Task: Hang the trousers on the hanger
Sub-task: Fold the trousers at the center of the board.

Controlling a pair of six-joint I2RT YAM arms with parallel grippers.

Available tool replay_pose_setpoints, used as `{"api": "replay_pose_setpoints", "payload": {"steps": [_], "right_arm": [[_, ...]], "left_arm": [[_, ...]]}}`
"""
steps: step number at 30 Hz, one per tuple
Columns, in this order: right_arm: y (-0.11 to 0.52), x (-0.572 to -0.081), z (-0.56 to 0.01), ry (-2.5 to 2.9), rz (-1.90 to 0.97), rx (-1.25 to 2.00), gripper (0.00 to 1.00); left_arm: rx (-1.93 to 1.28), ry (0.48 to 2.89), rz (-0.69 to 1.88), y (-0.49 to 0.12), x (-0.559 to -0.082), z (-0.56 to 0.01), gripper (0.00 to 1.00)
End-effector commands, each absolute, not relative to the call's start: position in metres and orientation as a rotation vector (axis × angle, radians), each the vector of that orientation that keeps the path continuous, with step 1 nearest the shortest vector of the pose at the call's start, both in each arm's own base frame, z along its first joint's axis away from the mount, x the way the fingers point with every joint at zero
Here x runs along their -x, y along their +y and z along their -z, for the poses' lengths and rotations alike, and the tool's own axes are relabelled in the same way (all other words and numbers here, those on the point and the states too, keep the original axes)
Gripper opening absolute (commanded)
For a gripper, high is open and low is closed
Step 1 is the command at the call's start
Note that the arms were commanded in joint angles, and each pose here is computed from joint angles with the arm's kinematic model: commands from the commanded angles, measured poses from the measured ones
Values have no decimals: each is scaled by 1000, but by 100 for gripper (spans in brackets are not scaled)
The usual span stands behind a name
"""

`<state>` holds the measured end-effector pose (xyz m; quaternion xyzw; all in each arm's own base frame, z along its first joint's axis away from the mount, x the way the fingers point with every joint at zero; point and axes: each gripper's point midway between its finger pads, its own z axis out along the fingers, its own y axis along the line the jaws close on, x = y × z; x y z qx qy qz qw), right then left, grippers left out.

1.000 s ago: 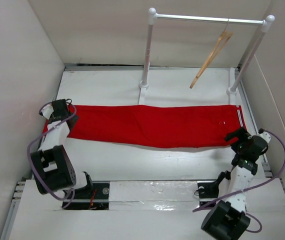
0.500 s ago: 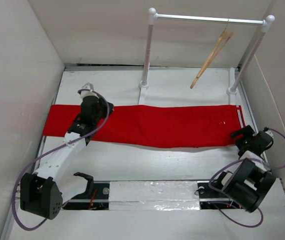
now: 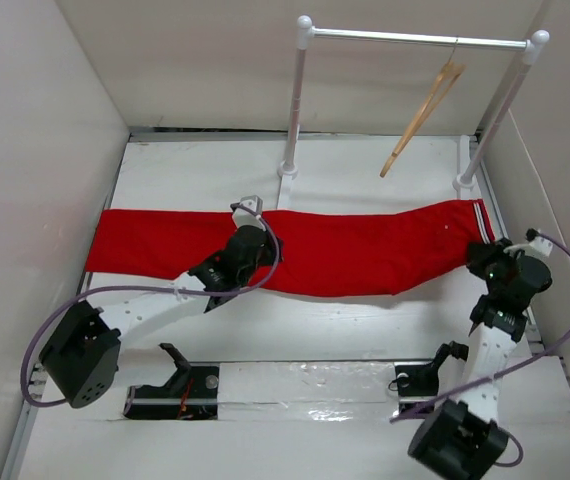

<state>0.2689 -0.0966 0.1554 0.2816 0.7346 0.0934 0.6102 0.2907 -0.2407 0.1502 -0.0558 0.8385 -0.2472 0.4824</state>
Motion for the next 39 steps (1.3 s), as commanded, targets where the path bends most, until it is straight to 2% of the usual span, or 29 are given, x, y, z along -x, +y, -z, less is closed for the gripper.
{"api": "replay_pose_setpoints", "payload": {"steps": [1,7,13,14,17,18,24,31,37,39], "right_arm": [[-35,-274,-224,1661,-307,-277,0],[87,-260,-227,1734,-592,84,0],[179,-254,-256,1697,-778,225,0],[205,-243,-281,1652,-839,291,0],[228,-248,-308,1632,-823,296,0],[236,-244,-336,1573,-848,305,0],[225,-241,-421,1410,-840,231,0],[167,-220,-472,1309,-754,141,0],[126,-195,-493,1261,-684,108,0],[116,-186,-504,1237,-667,112,0]], "left_arm": [[150,1969,567,-241,-299,-150,0],[141,2022,518,-229,-289,-115,0],[175,2067,524,-220,-275,-86,0],[165,2084,524,-220,-270,-78,0],[164,2111,523,-219,-260,-64,0],[172,2116,510,-216,-259,-60,0],[161,2189,508,-215,-243,-27,0],[98,2245,527,-237,-216,-8,0],[-42,2271,628,-300,-197,-8,0],[-80,2245,687,-341,-201,-24,0]]}}
